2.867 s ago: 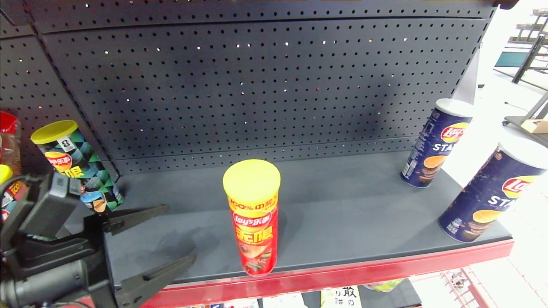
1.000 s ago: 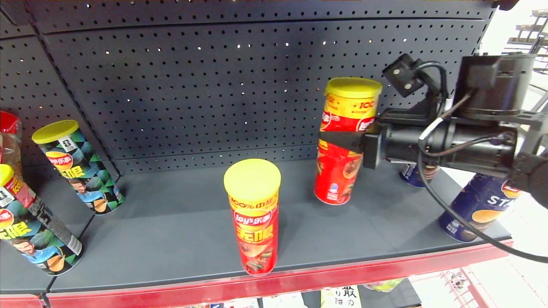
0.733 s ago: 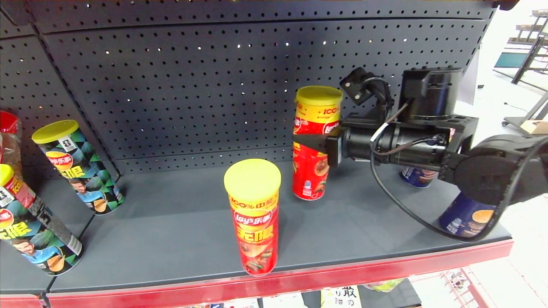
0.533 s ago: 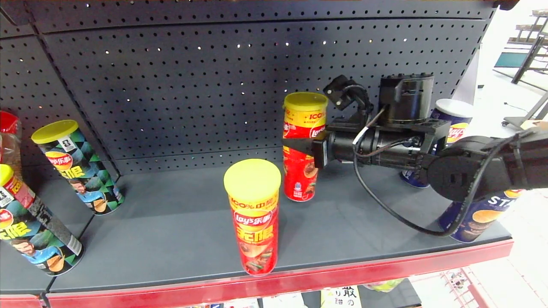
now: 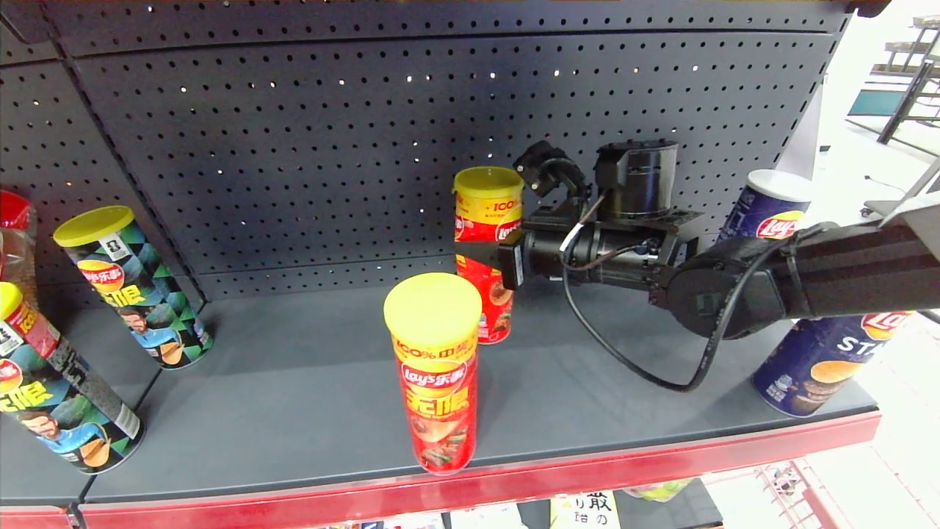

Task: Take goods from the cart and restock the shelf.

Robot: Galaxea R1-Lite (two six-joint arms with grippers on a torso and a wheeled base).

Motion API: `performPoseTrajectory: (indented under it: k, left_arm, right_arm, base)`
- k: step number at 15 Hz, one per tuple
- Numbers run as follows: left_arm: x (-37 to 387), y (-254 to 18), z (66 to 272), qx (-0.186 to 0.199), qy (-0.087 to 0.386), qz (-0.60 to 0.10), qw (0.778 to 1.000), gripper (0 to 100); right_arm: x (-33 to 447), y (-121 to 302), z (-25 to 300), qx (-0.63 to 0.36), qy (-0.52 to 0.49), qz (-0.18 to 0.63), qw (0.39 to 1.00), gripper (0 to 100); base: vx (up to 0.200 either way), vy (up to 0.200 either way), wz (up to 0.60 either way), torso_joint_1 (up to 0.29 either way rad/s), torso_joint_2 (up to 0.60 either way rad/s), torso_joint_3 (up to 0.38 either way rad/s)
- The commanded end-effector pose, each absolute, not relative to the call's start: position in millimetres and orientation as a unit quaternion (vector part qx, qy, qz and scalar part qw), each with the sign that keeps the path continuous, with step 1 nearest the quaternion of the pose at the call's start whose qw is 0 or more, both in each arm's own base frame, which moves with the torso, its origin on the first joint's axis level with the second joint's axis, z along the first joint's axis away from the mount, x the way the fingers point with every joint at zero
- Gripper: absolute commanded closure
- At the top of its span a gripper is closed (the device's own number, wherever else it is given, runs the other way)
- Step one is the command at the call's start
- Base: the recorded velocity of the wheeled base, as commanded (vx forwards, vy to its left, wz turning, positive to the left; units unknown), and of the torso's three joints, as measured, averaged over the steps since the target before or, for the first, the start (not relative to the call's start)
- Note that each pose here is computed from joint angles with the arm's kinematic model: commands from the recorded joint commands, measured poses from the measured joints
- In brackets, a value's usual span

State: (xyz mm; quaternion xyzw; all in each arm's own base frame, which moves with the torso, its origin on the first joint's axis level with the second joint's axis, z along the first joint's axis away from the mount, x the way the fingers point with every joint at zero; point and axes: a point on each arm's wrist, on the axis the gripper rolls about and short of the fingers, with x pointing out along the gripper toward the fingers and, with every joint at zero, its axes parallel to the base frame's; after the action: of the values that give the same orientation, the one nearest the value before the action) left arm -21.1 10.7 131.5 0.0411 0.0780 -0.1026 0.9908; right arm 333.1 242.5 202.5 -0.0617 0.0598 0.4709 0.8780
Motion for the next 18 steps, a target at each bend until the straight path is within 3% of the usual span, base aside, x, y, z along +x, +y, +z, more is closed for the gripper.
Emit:
performPoseTrajectory:
  k: [1, 18]
  left_arm:
    - [-20.3, 10.5, 130.5, 0.042, 0.082, -0.102, 0.990, 0]
    - [-20.6, 10.6, 129.8, 0.042, 0.082, -0.102, 0.990, 0]
  right_arm:
    - [334.5, 254.0, 198.8, -0.063, 0.059, 0.479, 0.873, 100]
    - [338.4, 264.9, 179.8, -0.067, 0.057, 0.483, 0.871, 100]
  base:
    - [0.000, 0.000, 0.00, 0.000, 0.00, 0.000]
    - [0.000, 0.000, 0.00, 0.000, 0.00, 0.000]
